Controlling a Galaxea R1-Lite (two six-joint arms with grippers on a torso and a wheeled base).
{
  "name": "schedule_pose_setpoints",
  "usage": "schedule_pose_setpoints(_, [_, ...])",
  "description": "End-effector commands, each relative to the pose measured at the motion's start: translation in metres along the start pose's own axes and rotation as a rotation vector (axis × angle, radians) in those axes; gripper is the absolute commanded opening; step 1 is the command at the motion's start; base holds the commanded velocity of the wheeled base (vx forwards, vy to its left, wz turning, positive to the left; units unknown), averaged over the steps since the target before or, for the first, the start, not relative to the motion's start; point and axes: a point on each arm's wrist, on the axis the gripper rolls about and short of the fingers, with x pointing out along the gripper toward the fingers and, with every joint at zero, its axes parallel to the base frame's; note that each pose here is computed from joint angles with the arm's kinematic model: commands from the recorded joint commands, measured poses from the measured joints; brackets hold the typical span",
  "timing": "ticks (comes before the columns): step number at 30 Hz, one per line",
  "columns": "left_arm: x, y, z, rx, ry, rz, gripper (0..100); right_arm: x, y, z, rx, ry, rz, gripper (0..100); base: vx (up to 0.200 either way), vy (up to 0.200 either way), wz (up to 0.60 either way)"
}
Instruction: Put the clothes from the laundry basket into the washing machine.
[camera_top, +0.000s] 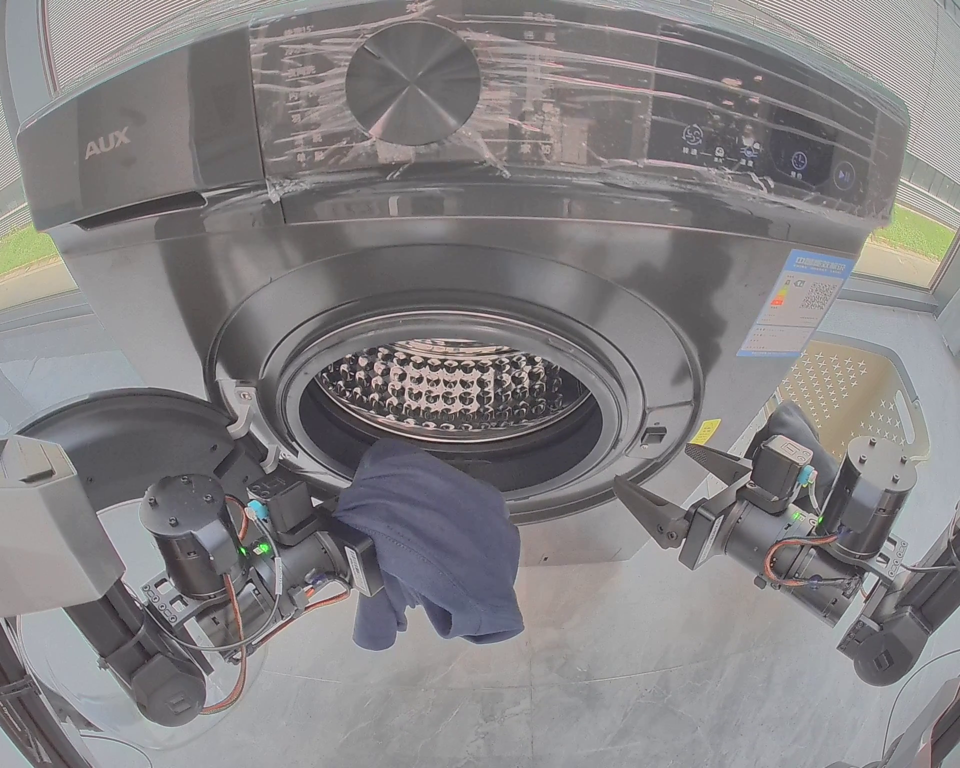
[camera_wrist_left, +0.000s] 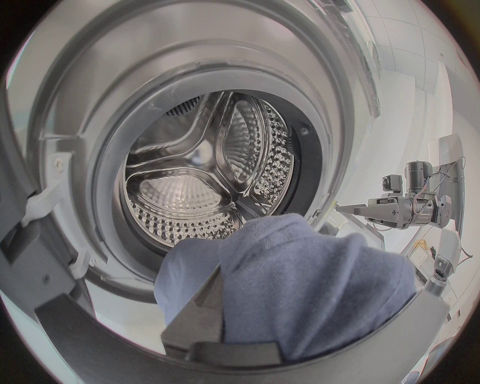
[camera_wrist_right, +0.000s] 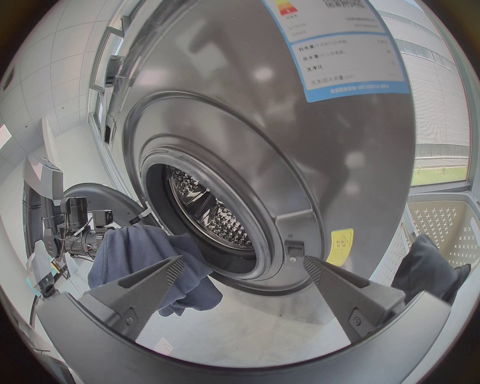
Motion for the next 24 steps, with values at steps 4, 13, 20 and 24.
schedule_pose_setpoints(4, [0.007,0.001,0.001,0.001,-0.017,0.002,0,0.000,0.003,-0.001,0.000,0.005,0.010,100,0.000,0.000,0.00])
schedule_pose_setpoints(13, [0.037,-0.018,-0.004,0.003,-0.044,-0.051,0,-0.002,0.012,0.002,0.000,-0.008,0.046,100,0.000,0.000,0.00])
schedule_pose_setpoints(20, [0.103,-0.004,-0.006,-0.009,-0.160,-0.007,0,-0.005,0.022,-0.002,-0.001,0.010,0.085,100,0.000,0.000,0.00])
schedule_pose_setpoints(24, [0.129,0.004,-0.009,-0.007,-0.211,0.003,0,-0.010,0.026,-0.008,-0.005,0.040,0.104,100,0.000,0.000,0.00])
